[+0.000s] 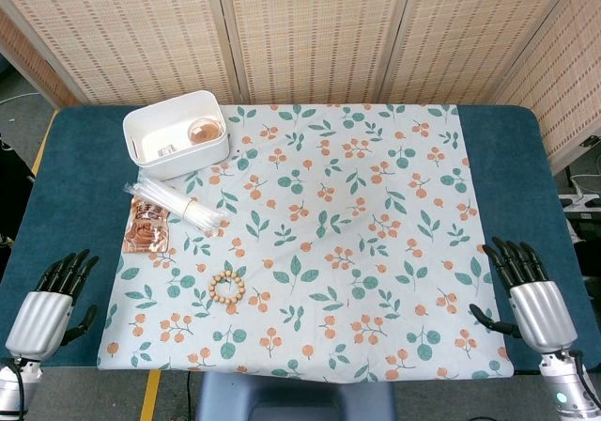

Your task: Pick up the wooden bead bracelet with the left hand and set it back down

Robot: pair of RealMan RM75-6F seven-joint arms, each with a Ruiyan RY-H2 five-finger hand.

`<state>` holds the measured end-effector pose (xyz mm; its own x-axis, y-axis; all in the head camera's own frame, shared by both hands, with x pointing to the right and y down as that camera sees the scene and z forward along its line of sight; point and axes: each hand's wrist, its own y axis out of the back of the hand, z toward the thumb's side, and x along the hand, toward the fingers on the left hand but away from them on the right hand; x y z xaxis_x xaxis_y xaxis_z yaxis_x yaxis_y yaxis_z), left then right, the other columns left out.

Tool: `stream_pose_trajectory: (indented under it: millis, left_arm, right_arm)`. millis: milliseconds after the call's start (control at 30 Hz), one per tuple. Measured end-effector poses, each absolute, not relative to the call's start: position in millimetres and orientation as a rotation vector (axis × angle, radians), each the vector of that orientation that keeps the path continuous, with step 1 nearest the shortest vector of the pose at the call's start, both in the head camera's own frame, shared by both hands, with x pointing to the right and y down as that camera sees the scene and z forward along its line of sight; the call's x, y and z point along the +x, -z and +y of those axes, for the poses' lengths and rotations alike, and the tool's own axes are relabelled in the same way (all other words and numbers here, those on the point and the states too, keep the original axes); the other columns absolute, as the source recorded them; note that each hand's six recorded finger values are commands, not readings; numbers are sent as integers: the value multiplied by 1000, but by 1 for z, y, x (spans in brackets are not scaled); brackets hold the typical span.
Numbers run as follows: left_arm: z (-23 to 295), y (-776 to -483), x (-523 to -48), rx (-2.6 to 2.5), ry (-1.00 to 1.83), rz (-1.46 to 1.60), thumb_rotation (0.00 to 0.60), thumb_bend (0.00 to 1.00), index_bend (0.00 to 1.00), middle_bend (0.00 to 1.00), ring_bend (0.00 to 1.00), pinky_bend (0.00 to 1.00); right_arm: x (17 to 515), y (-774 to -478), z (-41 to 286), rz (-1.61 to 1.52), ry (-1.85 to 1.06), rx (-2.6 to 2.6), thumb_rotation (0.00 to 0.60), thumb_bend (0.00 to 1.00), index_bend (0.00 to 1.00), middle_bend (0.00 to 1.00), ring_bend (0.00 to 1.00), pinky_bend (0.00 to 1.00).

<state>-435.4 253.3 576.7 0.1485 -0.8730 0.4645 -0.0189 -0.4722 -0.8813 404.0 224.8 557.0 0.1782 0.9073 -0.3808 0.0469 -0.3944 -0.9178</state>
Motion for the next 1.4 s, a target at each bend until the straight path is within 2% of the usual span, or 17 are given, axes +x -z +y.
stream_pose_trajectory:
  millis: [133,200,333,500,700,833,1033,1167,1400]
  left_arm:
    - [258,-582,-427,-1697,1406,829,600,436,0,10,0,105]
    - [260,-586,-419,-1727,1384,805,600,445,2,45,0,86]
    - [270,-596,-397,-1803,1308,749,600,457,52,121,0,66]
    - [282,-623,-363,-1855,1233,648,600,458,116,185,0,55]
    - [286,-644,-340,-1877,1205,562,600,459,152,212,4,50]
    - [286,-648,-333,-1877,1194,544,600,459,220,241,19,45]
    - [287,-676,-301,-1825,1184,477,600,458,292,247,20,44]
    - [287,-696,-290,-1814,1193,438,600,457,290,246,30,44]
    - [281,-703,-278,-1803,1153,452,600,455,218,257,48,45]
  right_arm:
    - [403,-554,224,-934,-1314,-1636,404,200,0,0,0,0]
    - [403,-551,224,-941,-1308,-1635,404,200,0,0,0,0]
    - [404,-545,226,-955,-1296,-1633,405,201,0,0,0,0]
    - [403,-545,229,-944,-1299,-1637,404,199,0,0,0,0]
    - [403,-546,229,-937,-1305,-1642,404,200,0,0,0,0]
    - [402,-549,230,-929,-1313,-1655,405,200,0,0,0,0]
    - [401,-550,231,-920,-1323,-1675,404,200,0,0,0,0]
    - [402,-551,231,-914,-1329,-1674,405,200,0,0,0,0]
    - [402,-552,231,-913,-1338,-1673,404,200,0,0,0,0]
